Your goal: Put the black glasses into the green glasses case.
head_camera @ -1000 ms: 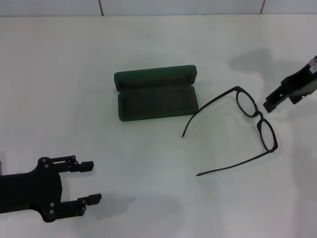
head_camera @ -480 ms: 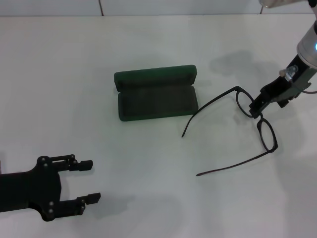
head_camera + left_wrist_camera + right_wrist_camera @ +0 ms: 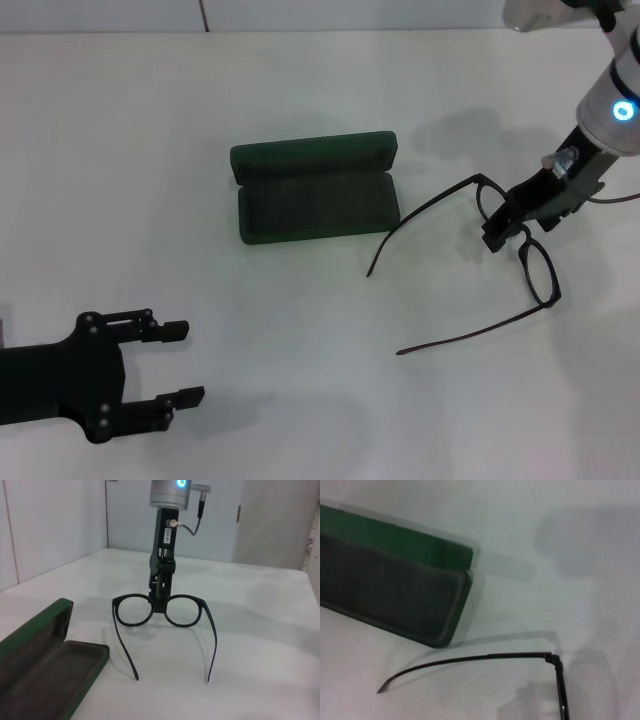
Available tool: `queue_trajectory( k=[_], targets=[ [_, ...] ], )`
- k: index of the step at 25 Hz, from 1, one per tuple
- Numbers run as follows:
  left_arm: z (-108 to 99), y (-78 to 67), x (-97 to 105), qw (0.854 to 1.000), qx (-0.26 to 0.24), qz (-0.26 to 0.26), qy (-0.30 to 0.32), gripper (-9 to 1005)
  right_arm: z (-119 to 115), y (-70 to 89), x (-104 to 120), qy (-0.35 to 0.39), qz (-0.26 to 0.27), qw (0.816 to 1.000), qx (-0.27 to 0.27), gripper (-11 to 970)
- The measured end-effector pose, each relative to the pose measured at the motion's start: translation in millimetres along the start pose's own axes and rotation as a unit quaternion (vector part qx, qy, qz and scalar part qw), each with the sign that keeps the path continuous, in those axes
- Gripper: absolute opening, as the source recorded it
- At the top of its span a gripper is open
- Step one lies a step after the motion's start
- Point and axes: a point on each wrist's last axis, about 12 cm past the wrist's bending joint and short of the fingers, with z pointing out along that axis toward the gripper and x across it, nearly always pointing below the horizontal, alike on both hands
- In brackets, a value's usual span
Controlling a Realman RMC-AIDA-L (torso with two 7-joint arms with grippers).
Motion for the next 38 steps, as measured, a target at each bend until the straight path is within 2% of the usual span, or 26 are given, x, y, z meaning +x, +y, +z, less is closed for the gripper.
queue_trajectory(
  k=[15,19,26,34,38],
  targets=[
    [0.6,1.5,-0.7,1.000,0.002,0.001,0.001,671,3.8,2.7,1.8,0.009,-0.012,1.000,0.007,784],
    [0.6,1.7,-0.1,1.000,0.004,0.001,0.004,671,5.6,7.8,1.6,0.012,-0.025,1.000,0.007,597],
    [1.4,2.7,-0.7,1.000,0.005,0.001,0.005,670,6.1,7.7,2.0,0.011,-0.025,1.000,0.007,305],
    [2.8,3.2,-0.7,1.000,0.008,0.001,0.008,670,4.5,5.5,2.7,0.015,-0.027,0.999,0.018,90],
    [2.9,3.1,-0.7,1.000,0.008,-0.002,0.008,669,-2.0,2.8,0.7,0.008,-0.034,0.999,0.036,73]
  ],
)
